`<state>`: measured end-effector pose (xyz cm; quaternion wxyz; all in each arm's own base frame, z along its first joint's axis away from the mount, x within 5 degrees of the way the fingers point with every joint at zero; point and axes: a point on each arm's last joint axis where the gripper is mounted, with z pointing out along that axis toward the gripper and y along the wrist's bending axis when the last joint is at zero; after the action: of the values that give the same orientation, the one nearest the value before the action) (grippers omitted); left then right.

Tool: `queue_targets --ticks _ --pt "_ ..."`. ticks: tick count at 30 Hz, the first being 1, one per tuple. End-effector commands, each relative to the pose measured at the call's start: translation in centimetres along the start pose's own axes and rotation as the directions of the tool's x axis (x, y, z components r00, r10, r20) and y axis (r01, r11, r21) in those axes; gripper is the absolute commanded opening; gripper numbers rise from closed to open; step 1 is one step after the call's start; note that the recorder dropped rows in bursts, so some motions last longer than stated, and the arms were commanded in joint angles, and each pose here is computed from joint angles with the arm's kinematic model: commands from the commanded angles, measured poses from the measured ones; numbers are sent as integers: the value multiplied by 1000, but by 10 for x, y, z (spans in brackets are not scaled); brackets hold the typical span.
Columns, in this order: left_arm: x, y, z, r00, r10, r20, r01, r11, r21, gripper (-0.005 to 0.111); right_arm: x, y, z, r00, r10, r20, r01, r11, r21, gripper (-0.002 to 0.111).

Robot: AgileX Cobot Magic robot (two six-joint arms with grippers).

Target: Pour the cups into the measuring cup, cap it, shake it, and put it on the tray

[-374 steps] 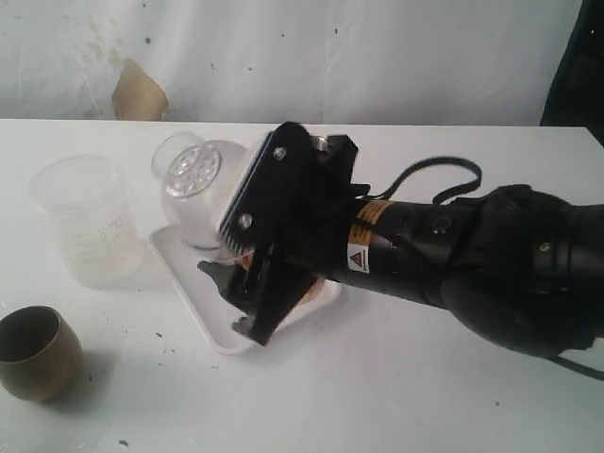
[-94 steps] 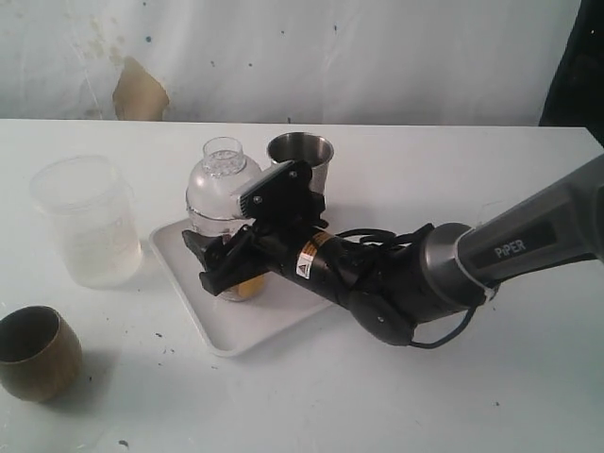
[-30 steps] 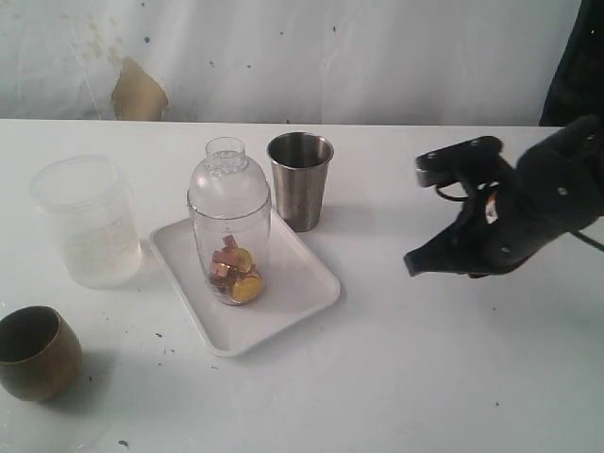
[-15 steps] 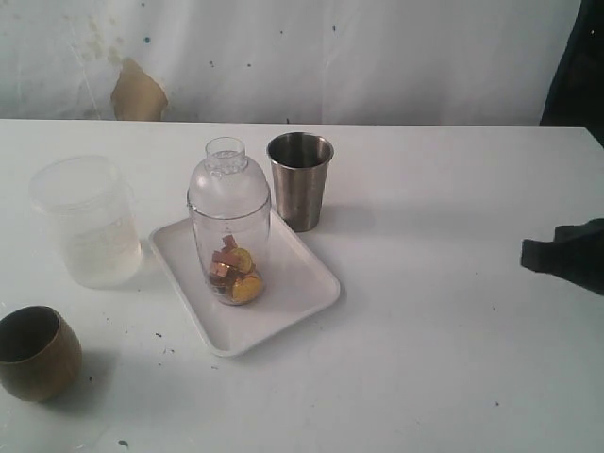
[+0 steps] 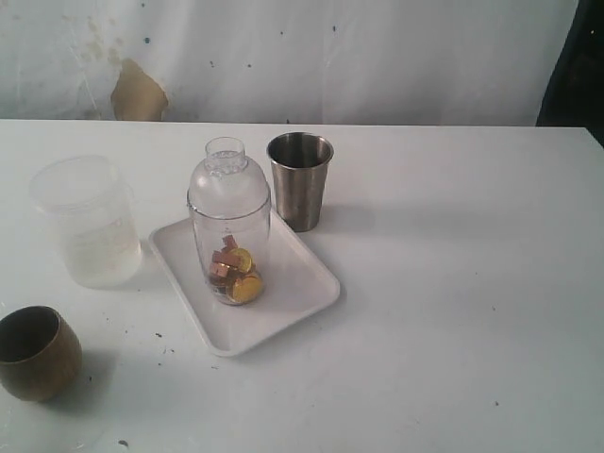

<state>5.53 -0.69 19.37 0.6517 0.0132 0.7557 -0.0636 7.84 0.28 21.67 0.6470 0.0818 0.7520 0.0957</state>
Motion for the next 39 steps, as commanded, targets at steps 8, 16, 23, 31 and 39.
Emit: queue_targets --ticks 8,16,23,31,39 --pt "2 0 0 1000 0 -2 0 1000 3 0 15 -6 -20 991 -32 131 34 999 -10 0" --pt "2 0 0 1000 0 -2 0 1000 3 0 26 -12 -19 999 -31 8 31 998 56 0" --pt "2 0 0 1000 0 -2 0 1000 3 0 26 -12 -19 999 -31 8 31 998 56 0" --pt "2 0 0 1000 0 -2 0 1000 3 0 26 -12 -19 999 -31 8 31 998 56 0" --pt "2 0 0 1000 0 -2 0 1000 3 0 25 -13 -19 987 -159 3 158 985 68 0"
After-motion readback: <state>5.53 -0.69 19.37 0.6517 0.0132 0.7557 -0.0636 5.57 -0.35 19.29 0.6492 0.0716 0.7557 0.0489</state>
